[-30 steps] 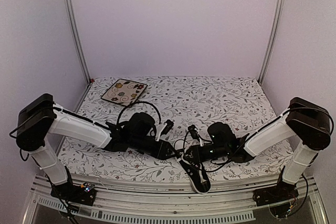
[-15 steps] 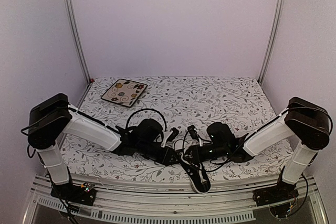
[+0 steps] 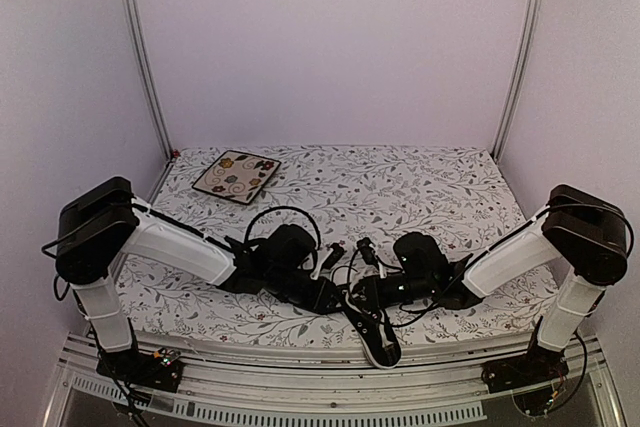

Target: Tie the shoes

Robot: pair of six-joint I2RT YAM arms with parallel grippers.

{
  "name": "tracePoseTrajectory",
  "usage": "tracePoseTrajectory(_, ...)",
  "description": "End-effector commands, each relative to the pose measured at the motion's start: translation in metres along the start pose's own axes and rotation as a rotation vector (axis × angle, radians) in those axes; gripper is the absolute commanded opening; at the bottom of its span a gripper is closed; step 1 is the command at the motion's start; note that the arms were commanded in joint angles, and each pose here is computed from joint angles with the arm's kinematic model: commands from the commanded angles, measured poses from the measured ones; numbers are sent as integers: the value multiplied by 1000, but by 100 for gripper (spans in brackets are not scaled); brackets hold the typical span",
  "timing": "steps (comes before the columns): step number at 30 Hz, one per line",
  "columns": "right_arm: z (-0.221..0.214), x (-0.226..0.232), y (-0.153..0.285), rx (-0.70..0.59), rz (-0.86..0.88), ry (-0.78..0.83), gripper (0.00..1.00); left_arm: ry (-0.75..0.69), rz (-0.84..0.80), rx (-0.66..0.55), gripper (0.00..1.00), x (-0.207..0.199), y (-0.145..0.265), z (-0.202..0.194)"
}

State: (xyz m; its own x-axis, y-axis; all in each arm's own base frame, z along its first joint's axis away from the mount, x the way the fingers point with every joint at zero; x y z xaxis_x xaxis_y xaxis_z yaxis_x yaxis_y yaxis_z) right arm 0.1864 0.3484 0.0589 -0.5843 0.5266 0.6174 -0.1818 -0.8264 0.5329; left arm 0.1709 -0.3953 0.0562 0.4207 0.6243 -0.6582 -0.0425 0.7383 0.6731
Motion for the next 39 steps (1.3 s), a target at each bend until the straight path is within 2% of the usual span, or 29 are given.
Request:
tracePoseTrajectory(1, -12, -12, -3, 49, -44, -18, 2, -10, 4, 54, 27, -6, -9, -18)
tracePoseTrajectory(8, -12, -12, -2, 47, -44, -18, 2, 15, 32, 70, 22, -3, -12, -24)
tracePoseTrajectory(18, -11, -11, -2, 46, -40, -17, 2, 13, 81, 26, 41, -4, 0, -20)
tracePoseTrajectory(22, -11, -11, -2, 45, -41, -18, 2, 7, 99, 24, 42, -2, 3, -20)
tracePoseTrajectory(24, -11, -11, -2, 46, -41, -20, 2, 6, 95, 24, 38, -2, 3, -20)
tracePoseTrajectory(27, -12, -11, -2, 49, -40, -22, 2, 2, 62, 25, 26, -5, 0, -21)
tracePoseTrajectory(34, -11, -10, -2, 47, -38, -21, 2, 2, 55, 10, 11, -6, -7, -15)
tracePoseTrajectory(37, -11, -11, -2, 48, -39, -21, 2, 0, 55, -3, 0, -9, -8, -11)
tracePoseTrajectory(39, -10, -10, -1, 42, -38, -20, 2, 3, 69, -11, 0, -7, -7, -10)
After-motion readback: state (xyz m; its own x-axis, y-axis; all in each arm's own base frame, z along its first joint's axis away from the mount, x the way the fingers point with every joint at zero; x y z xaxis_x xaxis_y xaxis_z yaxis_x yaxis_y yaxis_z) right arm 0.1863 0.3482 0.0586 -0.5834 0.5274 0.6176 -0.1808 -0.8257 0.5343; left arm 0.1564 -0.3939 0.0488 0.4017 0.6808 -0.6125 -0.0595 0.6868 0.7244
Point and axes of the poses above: each gripper's point midway between its finger pads, its own y axis back along the fingers, its own x axis along the line the jaws close on, z = x × y, the point moved 3 cm from there along y, back along the fingers, and after that the axes turned 7 degrees about y, right-handed, at the moved point
